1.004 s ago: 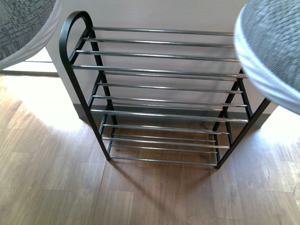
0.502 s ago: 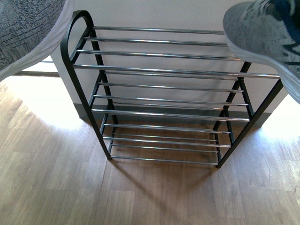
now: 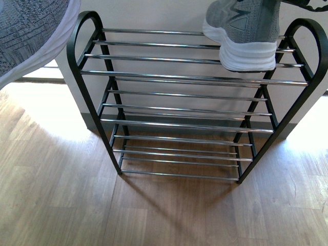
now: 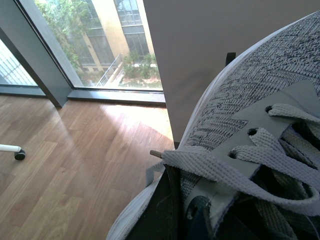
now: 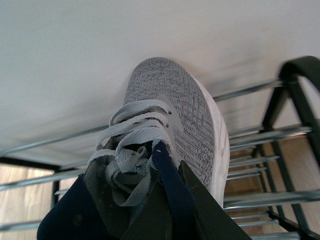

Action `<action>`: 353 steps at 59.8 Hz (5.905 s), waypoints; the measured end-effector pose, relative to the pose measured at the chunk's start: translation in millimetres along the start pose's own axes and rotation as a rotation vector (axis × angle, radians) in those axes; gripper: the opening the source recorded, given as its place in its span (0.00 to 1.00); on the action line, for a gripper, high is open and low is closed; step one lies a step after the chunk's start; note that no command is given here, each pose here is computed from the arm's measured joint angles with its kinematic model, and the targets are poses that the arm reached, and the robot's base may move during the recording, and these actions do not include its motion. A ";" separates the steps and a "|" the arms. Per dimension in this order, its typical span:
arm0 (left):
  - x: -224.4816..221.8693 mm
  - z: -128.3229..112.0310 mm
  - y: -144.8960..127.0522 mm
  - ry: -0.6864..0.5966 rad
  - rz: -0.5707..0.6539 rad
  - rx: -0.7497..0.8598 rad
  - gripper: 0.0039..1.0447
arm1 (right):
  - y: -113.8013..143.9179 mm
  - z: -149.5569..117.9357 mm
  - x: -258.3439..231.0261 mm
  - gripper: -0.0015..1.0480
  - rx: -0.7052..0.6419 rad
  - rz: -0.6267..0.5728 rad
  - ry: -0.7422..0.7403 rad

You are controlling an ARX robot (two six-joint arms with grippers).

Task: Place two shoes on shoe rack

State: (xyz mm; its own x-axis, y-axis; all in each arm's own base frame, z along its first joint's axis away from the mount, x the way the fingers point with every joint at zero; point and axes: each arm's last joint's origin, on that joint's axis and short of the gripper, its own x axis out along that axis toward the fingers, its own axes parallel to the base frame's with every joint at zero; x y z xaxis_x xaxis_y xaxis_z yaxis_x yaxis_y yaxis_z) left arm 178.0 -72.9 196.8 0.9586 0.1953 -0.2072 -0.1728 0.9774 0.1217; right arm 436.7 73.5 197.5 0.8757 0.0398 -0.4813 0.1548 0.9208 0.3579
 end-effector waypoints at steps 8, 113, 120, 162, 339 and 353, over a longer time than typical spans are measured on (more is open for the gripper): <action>0.0 0.0 0.0 0.000 0.000 0.000 0.01 | -37.4 5.8 6.9 0.01 0.118 -0.131 -0.007; 0.0 0.0 0.0 0.000 0.001 0.000 0.01 | -102.1 -72.2 -193.0 0.02 -0.393 0.061 -0.491; 0.0 0.0 0.0 0.000 0.000 0.000 0.01 | -106.5 -83.8 -203.5 0.02 -0.394 0.061 -0.495; 0.0 0.0 0.0 0.000 0.000 0.000 0.01 | -124.4 -131.1 -250.0 0.02 -0.395 0.064 -0.508; 215.8 27.8 -168.7 0.562 -0.247 -0.661 0.01 | -130.4 -149.2 -287.3 0.91 -0.396 0.063 -0.518; 219.9 31.7 -194.5 0.595 -0.302 -0.640 0.01 | -130.4 -149.2 -287.3 0.91 -0.396 0.063 -0.518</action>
State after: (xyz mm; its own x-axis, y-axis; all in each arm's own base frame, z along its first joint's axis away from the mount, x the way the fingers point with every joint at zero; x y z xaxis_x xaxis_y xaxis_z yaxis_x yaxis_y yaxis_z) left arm 429.5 -222.6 158.4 0.7398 -0.2389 -0.6289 -0.1962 0.8176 -0.5414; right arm 96.7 -0.1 169.8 0.9999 -0.0023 0.0147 0.0022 1.0000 0.0037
